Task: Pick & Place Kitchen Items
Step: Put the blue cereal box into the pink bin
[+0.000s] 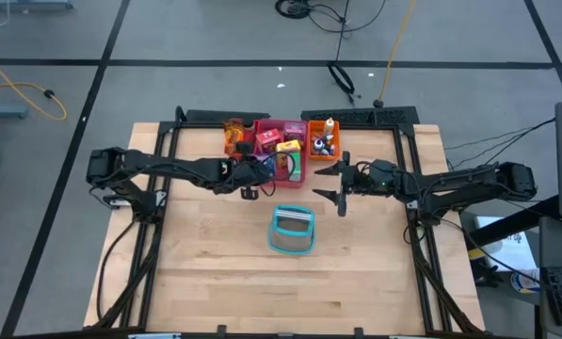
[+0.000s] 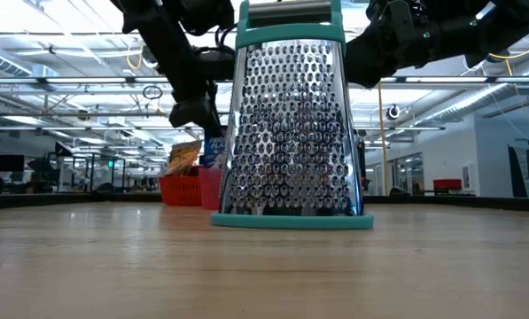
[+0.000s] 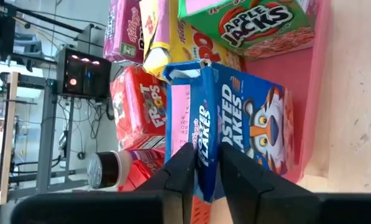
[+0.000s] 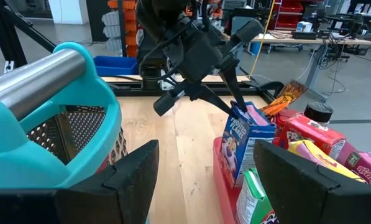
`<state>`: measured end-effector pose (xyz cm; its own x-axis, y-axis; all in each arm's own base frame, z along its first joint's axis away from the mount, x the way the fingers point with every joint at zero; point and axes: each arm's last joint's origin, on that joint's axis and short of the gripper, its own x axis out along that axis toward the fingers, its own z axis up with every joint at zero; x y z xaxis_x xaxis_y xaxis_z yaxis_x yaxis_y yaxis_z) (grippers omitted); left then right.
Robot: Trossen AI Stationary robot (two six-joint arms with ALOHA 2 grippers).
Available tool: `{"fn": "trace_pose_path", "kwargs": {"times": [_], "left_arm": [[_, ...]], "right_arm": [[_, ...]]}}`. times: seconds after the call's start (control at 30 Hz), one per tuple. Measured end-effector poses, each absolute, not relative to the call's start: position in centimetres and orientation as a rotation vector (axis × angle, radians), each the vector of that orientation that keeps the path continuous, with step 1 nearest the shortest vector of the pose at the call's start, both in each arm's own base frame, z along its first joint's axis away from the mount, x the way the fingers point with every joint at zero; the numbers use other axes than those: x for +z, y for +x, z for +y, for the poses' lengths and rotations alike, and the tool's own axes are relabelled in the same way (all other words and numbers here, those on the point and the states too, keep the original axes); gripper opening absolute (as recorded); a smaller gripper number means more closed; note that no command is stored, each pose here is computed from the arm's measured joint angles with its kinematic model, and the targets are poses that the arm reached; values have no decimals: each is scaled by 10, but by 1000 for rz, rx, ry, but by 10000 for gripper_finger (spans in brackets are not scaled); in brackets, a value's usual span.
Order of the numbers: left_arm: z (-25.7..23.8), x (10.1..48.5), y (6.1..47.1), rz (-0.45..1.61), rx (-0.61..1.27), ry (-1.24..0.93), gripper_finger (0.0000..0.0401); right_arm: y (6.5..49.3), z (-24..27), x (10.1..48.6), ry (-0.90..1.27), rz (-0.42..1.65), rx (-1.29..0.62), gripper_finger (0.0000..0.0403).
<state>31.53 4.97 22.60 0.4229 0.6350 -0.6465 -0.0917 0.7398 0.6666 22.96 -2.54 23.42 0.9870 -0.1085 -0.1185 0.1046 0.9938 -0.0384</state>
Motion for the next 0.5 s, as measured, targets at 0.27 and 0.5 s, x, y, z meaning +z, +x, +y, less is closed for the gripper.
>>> {"fn": "trace_pose_path", "kwargs": {"times": [0.27,0.5], "left_arm": [[50,226,315,1031,509,567,130],[46,237,307,986,562,460,155]], "right_arm": [[230,-25,234,-32,121,-107,254],[229,-25,232,-20,142,-107,254]]}}
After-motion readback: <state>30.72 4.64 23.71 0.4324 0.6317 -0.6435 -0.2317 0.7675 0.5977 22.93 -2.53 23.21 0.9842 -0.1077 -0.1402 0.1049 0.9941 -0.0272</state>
